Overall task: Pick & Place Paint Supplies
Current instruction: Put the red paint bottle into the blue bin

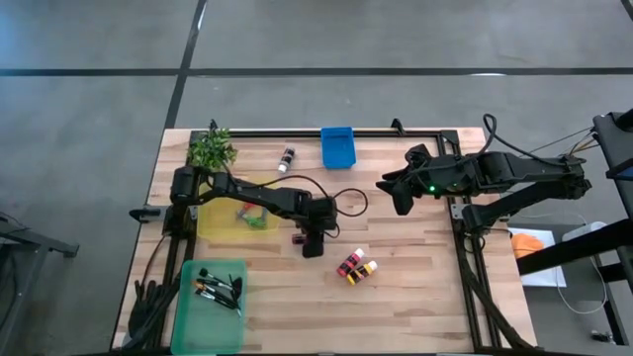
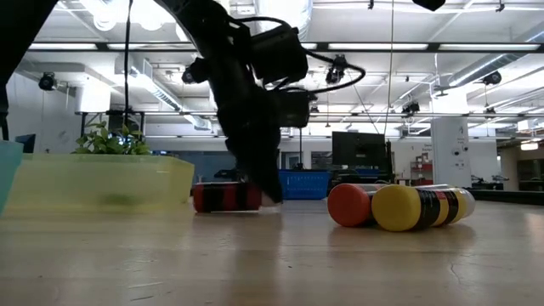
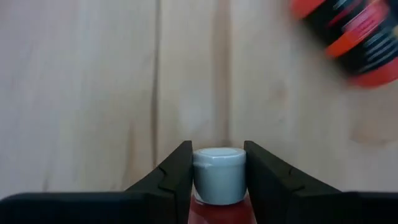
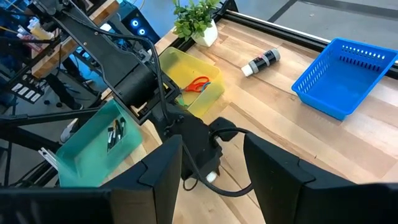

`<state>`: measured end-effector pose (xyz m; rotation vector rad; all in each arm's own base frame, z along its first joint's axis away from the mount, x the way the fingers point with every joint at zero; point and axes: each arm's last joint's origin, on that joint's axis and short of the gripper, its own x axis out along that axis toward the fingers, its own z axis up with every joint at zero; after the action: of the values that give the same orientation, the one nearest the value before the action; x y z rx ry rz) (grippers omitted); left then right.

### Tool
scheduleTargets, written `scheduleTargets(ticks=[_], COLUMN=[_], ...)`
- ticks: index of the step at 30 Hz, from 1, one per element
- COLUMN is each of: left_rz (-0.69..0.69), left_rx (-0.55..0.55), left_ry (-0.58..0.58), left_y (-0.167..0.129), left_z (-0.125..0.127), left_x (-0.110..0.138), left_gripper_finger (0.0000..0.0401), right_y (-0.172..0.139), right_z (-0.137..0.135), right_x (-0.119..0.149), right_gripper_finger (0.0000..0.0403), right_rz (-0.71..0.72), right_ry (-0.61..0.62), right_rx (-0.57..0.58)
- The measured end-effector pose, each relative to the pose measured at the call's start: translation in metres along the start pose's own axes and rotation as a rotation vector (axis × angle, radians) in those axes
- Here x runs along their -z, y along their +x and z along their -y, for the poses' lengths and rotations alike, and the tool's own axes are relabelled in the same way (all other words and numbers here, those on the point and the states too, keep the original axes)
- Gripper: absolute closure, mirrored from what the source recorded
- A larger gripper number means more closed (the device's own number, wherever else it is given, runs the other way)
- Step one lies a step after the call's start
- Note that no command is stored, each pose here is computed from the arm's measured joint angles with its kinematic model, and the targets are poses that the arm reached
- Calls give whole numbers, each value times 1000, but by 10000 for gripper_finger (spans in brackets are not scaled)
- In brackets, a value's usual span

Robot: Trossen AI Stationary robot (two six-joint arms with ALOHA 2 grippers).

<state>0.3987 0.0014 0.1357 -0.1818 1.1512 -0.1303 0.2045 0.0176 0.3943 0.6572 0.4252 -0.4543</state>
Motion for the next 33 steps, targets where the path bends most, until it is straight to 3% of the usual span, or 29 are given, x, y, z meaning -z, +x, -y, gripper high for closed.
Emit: scheduleTargets(ticks=[6, 15, 23, 26, 33], left_rz=[211, 794, 1183, 1237, 1185], left_rx=[49, 86, 157, 162, 92], left_ry=[52, 231, 106, 96, 103], left_y=[-16, -49, -35, -25, -3], left_z=[7, 15, -14, -22, -29], left_x=[-21, -67, -45, -34, -19], left_gripper_finger=[280, 280, 280, 280, 280], right_y=[0, -2, -2, -2, -2], right_z=[0, 0, 0, -1, -1], right_x=[0, 0, 1, 1, 2], right_gripper_finger=[232, 232, 232, 232, 232], right_rz=[0, -4, -41, -58, -69], right_ry=[7, 31, 31, 26, 17], right_rx=[-1, -8, -39, -55, -68])
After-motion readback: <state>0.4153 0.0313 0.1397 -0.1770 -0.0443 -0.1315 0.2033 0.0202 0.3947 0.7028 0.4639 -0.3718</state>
